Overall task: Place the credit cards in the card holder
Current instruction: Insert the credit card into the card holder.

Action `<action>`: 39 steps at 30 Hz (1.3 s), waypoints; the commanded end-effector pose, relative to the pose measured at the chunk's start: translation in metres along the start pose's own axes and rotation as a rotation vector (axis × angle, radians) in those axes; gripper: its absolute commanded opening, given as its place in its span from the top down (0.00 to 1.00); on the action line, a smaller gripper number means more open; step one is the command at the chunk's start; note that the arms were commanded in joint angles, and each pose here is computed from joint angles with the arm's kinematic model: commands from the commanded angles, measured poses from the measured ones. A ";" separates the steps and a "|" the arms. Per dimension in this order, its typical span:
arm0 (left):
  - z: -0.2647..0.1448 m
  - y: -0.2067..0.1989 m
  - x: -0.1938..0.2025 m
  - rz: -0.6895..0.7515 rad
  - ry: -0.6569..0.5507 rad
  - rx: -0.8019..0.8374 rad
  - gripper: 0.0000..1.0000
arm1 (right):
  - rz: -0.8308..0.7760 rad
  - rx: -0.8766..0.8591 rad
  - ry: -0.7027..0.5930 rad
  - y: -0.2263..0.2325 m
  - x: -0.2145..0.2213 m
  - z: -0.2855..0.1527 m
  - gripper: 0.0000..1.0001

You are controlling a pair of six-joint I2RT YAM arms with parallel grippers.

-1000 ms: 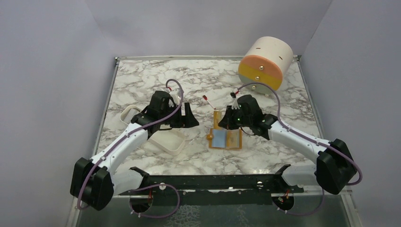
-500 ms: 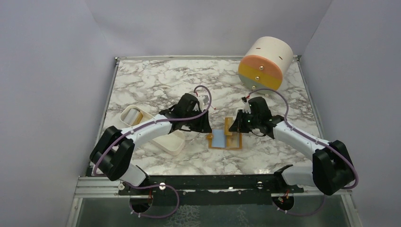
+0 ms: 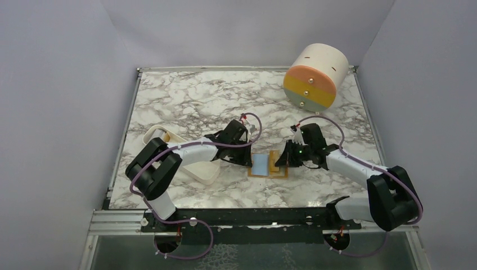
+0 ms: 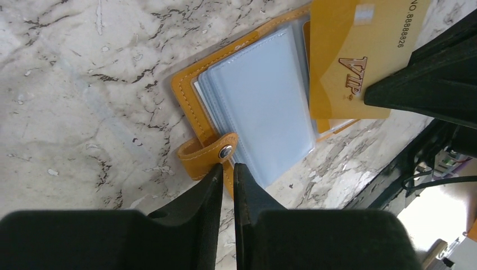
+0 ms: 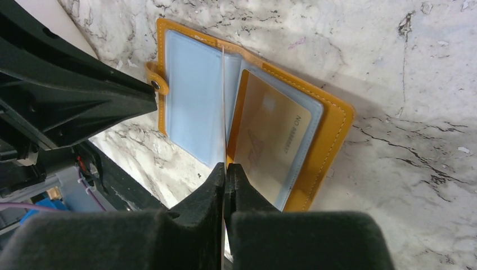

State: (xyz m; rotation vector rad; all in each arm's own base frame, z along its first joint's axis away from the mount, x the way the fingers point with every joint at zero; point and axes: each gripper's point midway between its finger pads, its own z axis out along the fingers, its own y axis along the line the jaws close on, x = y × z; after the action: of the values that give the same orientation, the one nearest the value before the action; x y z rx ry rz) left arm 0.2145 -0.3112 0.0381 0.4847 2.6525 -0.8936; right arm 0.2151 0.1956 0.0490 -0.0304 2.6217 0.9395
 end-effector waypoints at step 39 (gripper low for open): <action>0.013 0.019 0.048 -0.093 0.011 -0.080 1.00 | 0.242 -0.241 0.104 0.008 0.029 0.009 0.99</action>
State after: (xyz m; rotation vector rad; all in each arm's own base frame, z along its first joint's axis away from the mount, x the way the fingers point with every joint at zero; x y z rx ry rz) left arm 0.2059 -0.3070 0.0226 0.3381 2.6273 -0.8733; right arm 0.1825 0.2076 0.0351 0.2214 2.6654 1.3393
